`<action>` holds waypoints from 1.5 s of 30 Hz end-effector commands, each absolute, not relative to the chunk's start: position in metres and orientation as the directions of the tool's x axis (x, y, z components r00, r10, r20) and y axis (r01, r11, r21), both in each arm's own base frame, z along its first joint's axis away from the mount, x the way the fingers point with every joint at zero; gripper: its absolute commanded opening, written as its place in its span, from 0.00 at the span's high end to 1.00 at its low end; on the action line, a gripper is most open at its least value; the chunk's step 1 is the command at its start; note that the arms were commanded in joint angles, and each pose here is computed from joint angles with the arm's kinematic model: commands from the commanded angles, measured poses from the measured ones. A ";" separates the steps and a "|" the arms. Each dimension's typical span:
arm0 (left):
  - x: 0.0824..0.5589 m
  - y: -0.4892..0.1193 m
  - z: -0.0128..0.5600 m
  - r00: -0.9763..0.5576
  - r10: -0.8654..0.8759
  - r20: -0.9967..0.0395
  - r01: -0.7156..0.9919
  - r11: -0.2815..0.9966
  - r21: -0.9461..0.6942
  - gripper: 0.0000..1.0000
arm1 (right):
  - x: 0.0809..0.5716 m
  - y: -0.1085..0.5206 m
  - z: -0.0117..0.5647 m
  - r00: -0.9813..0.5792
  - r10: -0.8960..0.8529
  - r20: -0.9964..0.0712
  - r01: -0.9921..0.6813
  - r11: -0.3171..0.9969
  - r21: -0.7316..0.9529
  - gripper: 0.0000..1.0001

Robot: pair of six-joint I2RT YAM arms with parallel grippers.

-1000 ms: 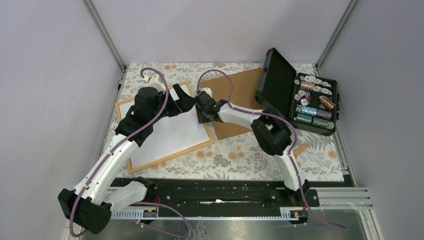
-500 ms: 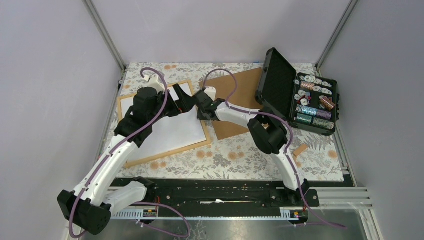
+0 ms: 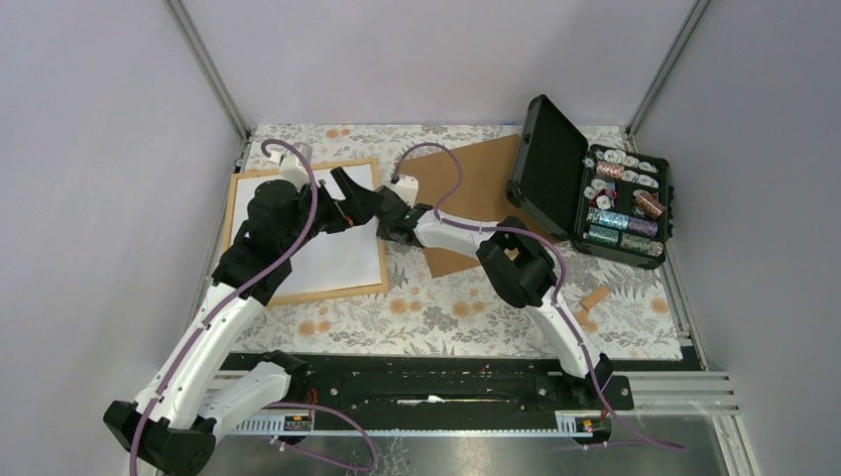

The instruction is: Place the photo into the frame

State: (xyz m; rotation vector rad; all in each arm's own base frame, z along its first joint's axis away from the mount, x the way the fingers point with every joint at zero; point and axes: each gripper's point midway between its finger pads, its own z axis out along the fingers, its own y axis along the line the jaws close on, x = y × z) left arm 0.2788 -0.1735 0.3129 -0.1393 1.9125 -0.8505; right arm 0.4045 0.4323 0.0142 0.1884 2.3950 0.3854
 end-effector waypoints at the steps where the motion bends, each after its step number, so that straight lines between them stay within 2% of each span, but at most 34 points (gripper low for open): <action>1: 0.283 -0.167 0.320 -0.445 -0.453 -0.773 0.267 0.757 -0.597 0.01 | 0.360 0.452 0.024 -0.807 0.085 -0.584 -0.122 0.944 0.306 0.77; 2: 0.283 -0.167 0.321 -0.442 -0.453 -0.774 0.266 0.758 -0.595 0.01 | 0.363 0.449 0.036 -0.791 0.061 -0.608 -0.142 0.949 0.280 0.63; 4: 0.283 -0.165 0.324 -0.441 -0.449 -0.778 0.261 0.765 -0.589 0.01 | 0.366 0.435 0.062 -0.754 -0.011 -0.657 -0.198 0.957 0.211 0.44; 7: 0.282 -0.161 0.327 -0.428 -0.445 -0.787 0.252 0.777 -0.577 0.01 | 0.369 0.403 0.089 -0.697 -0.132 -0.705 -0.277 0.956 0.095 0.23; 8: 0.282 -0.159 0.329 -0.419 -0.450 -0.789 0.248 0.779 -0.576 0.01 | 0.378 0.387 0.093 -0.691 -0.151 -0.707 -0.283 0.957 0.072 0.19; 13: 0.282 -0.161 0.340 -0.392 -0.485 -0.782 0.268 0.753 -0.601 0.01 | 0.438 0.339 0.087 -0.667 -0.187 -0.721 -0.268 0.963 -0.001 0.17; 17: 0.280 -0.170 0.334 -0.433 -0.470 -0.769 0.291 0.734 -0.613 0.01 | 0.500 0.319 0.080 -0.646 -0.134 -0.752 -0.196 0.981 -0.006 0.14; 20: 0.279 -0.172 0.326 -0.453 -0.468 -0.758 0.287 0.729 -0.622 0.01 | 0.543 0.312 0.064 -0.637 -0.104 -0.763 -0.174 0.985 0.011 0.13; 23: 0.282 -0.175 0.319 -0.456 -0.474 -0.753 0.287 0.722 -0.629 0.01 | 0.575 0.316 0.057 -0.597 -0.148 -0.788 -0.216 0.976 -0.020 0.11; 25: 0.289 -0.177 0.311 -0.451 -0.481 -0.752 0.284 0.721 -0.632 0.01 | 0.591 0.319 0.052 -0.568 -0.179 -0.804 -0.234 0.971 -0.051 0.06; 27: 0.301 -0.177 0.300 -0.449 -0.482 -0.752 0.259 0.736 -0.626 0.01 | 0.599 0.319 0.052 -0.562 -0.173 -0.808 -0.230 0.972 -0.048 0.05; 30: 0.332 -0.171 0.287 -0.428 -0.478 -0.767 0.184 0.785 -0.592 0.01 | 0.586 0.323 0.058 -0.592 -0.142 -0.793 -0.236 0.972 0.003 0.05; 35: 0.396 -0.160 0.289 -0.362 -0.554 -0.750 0.125 0.768 -0.628 0.01 | 0.531 0.317 0.055 -0.695 -0.104 -0.711 -0.221 0.973 0.073 0.07; 39: 0.456 -0.172 0.280 -0.339 -0.550 -0.763 0.148 0.769 -0.621 0.01 | 0.484 0.320 0.055 -0.717 -0.169 -0.676 -0.257 0.966 0.032 0.07; 45: 0.548 -0.202 0.225 -0.396 -0.496 -0.773 0.198 0.776 -0.599 0.01 | 0.428 0.317 0.051 -0.754 -0.188 -0.630 -0.291 0.955 0.063 0.07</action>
